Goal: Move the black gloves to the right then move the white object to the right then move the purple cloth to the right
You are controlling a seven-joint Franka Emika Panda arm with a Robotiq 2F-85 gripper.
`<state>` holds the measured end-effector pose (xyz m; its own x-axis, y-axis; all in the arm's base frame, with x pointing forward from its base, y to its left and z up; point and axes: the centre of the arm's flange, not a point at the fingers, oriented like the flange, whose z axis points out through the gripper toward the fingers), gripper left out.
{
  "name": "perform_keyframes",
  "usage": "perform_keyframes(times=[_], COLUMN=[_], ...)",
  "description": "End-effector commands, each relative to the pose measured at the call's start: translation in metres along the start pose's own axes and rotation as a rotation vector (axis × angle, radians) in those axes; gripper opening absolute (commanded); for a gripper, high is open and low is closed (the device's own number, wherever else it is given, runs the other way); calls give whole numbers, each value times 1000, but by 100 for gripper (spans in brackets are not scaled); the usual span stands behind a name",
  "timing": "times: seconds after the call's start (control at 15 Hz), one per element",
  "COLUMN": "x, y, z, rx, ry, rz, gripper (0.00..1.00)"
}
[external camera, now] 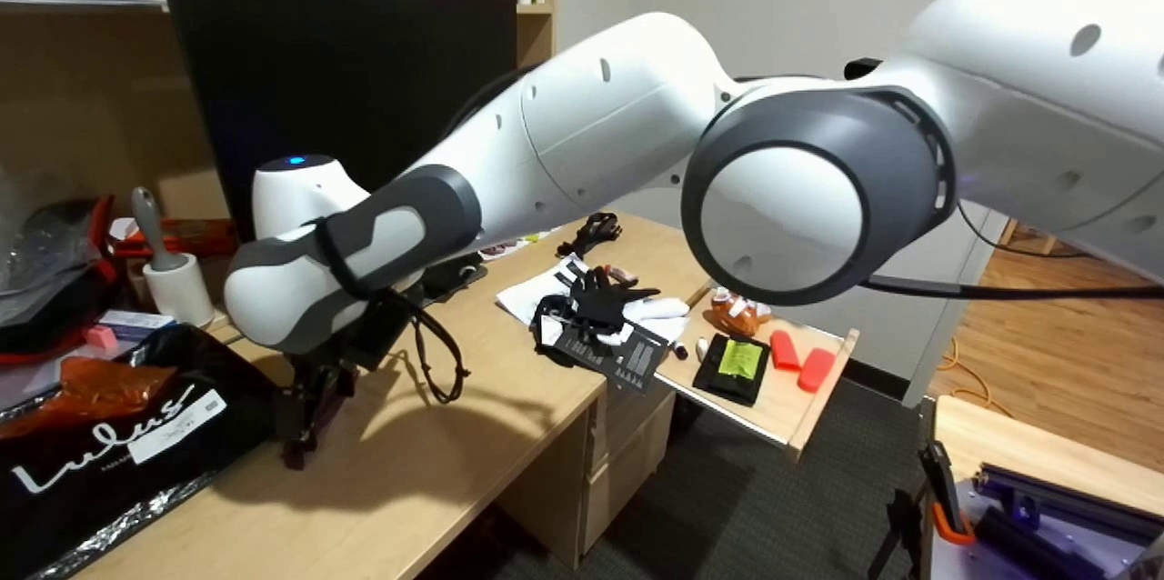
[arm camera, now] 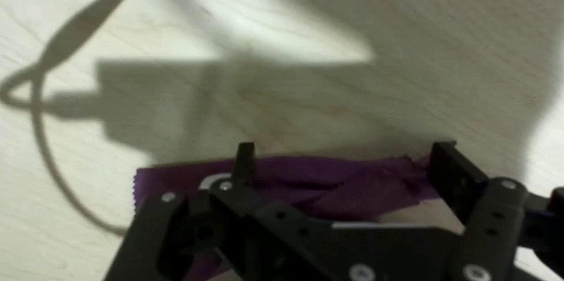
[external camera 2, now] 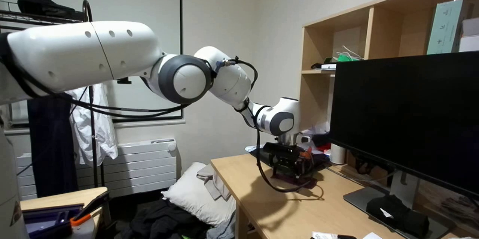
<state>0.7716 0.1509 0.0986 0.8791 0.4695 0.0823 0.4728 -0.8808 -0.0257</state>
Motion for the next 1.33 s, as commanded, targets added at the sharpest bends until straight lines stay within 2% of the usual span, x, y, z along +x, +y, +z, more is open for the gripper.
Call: perform_keyframes(times=[0.0, 0.33, 0.47, 0.87, 1.0, 1.27], x=[-21, -17, -16, -19, -22, -26], y=[-11, -16, -18, -19, -21, -22], z=[13, 13, 9, 4, 6, 3], rx=[-30, -63, -70, -55, -69, -136], ry=[10, 85, 113, 125, 122, 194], rz=[-89, -132, -108, -87, -98, -133], gripper=[100, 100, 100, 100, 100, 100])
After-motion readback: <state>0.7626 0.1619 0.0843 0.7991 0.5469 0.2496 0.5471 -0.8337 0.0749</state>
